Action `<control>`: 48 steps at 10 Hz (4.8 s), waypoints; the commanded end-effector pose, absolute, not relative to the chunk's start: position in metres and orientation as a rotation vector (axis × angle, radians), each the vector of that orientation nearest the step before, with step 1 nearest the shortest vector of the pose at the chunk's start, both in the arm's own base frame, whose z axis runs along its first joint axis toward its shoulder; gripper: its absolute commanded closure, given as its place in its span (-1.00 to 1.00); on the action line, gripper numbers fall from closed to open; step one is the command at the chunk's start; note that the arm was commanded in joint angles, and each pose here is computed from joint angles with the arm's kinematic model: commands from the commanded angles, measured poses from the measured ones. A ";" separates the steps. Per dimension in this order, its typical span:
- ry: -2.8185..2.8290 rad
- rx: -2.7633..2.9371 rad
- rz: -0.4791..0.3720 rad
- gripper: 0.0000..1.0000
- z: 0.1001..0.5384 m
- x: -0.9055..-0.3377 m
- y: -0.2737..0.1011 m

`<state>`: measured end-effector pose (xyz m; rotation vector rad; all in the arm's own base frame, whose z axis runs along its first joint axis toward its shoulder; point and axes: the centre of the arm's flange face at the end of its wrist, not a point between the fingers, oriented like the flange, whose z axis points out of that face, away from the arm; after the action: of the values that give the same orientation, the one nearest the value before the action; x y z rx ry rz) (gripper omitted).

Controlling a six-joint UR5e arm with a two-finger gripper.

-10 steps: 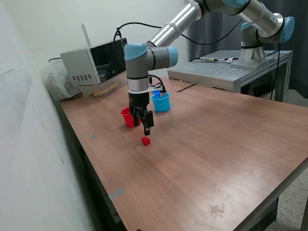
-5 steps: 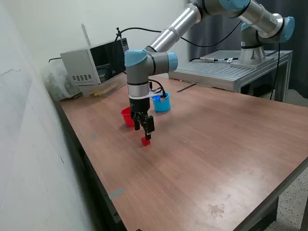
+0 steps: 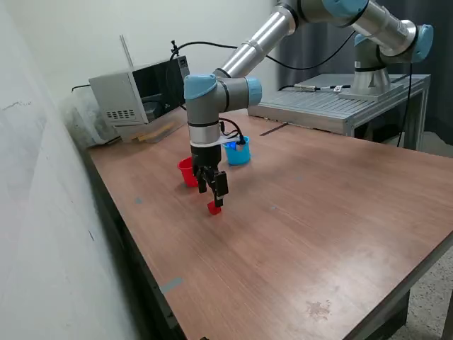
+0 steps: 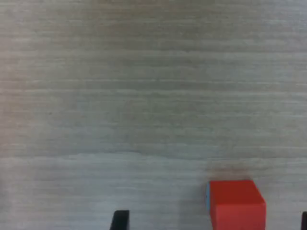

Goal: Place red objects in the red bin, and blue objects in the blue bin.

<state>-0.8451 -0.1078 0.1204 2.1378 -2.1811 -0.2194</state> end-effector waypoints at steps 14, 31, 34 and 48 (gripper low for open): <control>-2.050 2.184 -0.262 1.00 0.196 -0.816 -0.135; -2.295 2.009 -0.247 1.00 0.201 -0.795 0.057; -2.299 2.013 -0.236 1.00 0.196 -0.792 0.056; -2.179 2.228 -0.123 -1.00 0.454 -0.532 -0.127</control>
<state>-0.5893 -0.0968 0.4151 2.1979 -2.1709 -0.1688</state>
